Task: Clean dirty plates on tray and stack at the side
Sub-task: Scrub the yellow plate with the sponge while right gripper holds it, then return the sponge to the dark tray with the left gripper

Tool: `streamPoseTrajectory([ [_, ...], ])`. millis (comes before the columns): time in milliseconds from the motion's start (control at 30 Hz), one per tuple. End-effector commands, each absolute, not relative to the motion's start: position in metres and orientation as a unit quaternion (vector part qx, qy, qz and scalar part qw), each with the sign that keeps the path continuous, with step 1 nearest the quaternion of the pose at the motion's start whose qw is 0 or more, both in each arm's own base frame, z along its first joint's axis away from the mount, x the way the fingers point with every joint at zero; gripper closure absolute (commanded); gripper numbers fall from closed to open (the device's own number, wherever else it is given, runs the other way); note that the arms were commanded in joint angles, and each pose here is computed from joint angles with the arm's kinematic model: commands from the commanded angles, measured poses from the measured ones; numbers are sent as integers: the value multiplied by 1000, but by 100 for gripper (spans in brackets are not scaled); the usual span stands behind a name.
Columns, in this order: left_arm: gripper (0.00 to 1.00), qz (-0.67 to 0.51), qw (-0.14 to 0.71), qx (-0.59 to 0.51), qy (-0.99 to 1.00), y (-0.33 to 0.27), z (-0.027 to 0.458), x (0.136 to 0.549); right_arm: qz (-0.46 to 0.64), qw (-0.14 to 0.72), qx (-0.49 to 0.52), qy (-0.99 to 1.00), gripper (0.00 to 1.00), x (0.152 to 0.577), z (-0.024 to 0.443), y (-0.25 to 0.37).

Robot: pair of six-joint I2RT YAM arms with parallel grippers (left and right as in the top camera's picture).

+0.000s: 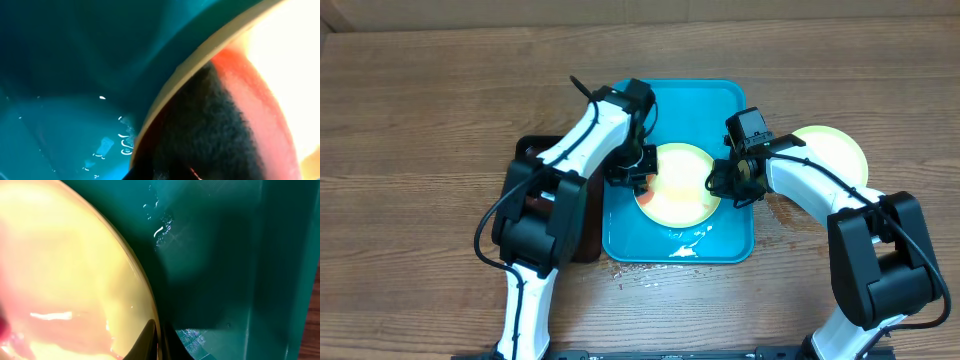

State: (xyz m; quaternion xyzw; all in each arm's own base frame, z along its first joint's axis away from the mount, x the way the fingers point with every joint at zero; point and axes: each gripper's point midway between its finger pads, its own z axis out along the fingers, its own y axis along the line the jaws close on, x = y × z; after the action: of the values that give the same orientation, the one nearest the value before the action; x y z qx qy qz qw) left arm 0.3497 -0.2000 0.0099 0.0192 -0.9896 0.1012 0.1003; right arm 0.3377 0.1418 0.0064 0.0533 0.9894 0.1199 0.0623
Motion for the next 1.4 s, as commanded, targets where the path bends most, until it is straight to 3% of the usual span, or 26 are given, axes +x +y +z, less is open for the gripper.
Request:
streamPoseTrajectory([
  [0, 96, 153, 112, -31, -981, -206, 24, 343, 105, 44, 52, 992, 96, 330, -5, 139],
  [200, 96, 199, 30, -52, -978, -204, 97, 354, 105, 44, 53, 992, 96, 330, -5, 139],
  [367, 96, 113, -49, -7, -992, -145, 136, 368, 98, 47, 53, 993, 96, 331, -6, 136],
  [567, 93, -6, -22, 81, -996, -73, 108, 357, 89, 53, 54, 993, 93, 333, -6, 133],
  [767, 89, -22, 18, 137, -990, -38, 45, 331, 89, 54, 54, 993, 96, 333, -6, 133],
  [800, 85, -23, 20, 140, -990, -36, 41, 329, 90, 55, 54, 993, 96, 334, -6, 133],
  [867, 65, -23, 25, 142, -989, -33, 40, 327, 90, 57, 54, 993, 96, 335, -5, 134],
  [1033, 27, 0, 8, 141, -990, -34, 72, 337, 84, 58, 49, 994, 96, 341, 23, 136],
  [1100, 0, 20, -17, 145, -989, -33, 97, 347, 64, 78, 32, 994, 96, 349, 49, 137],
  [1367, 0, 105, -139, 187, -967, -10, 204, 379, -10, 177, -80, 981, 96, 366, 138, 184],
])
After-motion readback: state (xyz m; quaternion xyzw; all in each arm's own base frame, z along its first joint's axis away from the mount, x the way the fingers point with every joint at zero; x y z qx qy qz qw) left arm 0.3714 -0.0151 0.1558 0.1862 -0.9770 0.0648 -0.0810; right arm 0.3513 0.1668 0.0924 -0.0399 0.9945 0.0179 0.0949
